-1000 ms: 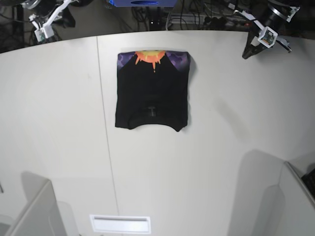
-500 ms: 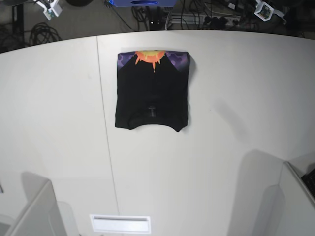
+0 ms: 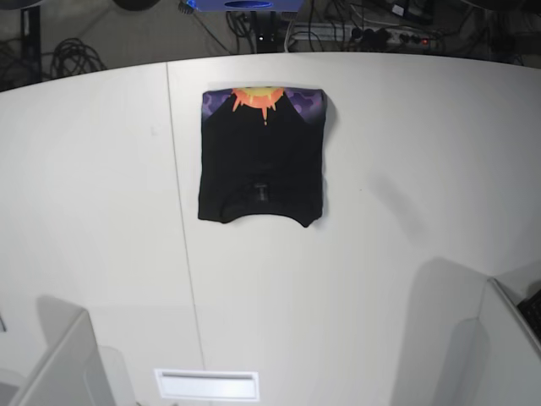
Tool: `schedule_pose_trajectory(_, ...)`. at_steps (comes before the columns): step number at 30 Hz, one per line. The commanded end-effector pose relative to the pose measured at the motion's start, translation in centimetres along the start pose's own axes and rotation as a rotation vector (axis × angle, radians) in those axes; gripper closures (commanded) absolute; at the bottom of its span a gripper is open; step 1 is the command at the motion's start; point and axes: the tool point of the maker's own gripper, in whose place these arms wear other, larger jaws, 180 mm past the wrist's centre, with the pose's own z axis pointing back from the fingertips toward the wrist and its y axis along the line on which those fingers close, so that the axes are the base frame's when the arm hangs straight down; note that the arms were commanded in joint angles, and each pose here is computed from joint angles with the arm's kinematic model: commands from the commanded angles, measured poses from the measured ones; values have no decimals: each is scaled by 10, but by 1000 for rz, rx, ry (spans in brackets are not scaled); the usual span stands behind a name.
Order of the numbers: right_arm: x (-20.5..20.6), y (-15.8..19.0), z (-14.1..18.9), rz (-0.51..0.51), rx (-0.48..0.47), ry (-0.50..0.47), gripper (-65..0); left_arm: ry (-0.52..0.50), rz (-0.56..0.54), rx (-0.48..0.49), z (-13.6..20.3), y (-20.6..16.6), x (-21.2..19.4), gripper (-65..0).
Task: Fold the T-shirt properly
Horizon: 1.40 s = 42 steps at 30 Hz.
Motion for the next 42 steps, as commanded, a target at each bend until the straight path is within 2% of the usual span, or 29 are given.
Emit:
schedule_pose_trajectory(1, -7, -3, -6, 3, 4, 32, 0, 18, 30, 0, 1, 2, -11, 0)
schedule_pose_trajectory(4, -8, -15, -31, -1, 19, 78, 0, 47, 102, 19, -16, 9, -26, 0)
schedule_pose_trajectory(8, -7, -27, -67, -42, 45, 65, 0, 52, 172, 37, -38, 17, -29, 0)
schedule_pose_trajectory(13, -1, -13, -106, -98, 105, 59, 0, 76, 245, 33, -68, 20, -31, 0)
schedule_pose_trajectory(16, 4, -10, -125, -151, 123, 29, 0, 134, 273, 12, -92, 17, -34, 0)
schedule_pose_trajectory(19, 19, -11, -136, -224, 120, -54, 0, 232, 249, -48, -113, 3, -39, 0)
schedule_pose_trajectory(22, 37, -9, -142, -276, 115, -156, 0, 302, 176, -111, -124, -8, -37, 0)
schedule_pose_trajectory(26, 66, -3, -143, -298, 122, -252, 0, 302, 103, -146, -137, -12, -20, 0)
schedule_pose_trajectory(30, 79, 6, -144, -296, 139, -273, 0, 274, 59, -130, -155, -15, -1, 0)
schedule_pose_trajectory(37, 79, 10, -145, -299, 144, -273, 0, 238, 48, -97, -169, -18, 15, 0)
schedule_pose_trajectory(40, 84, 0, -142, -371, 127, -306, 0, 235, 45, -81, -172, -20, 15, 0)
schedule_pose_trajectory(42, 88, -11, -139, -453, 108, -338, 0, 235, 48, -78, -174, -24, 13, 0)
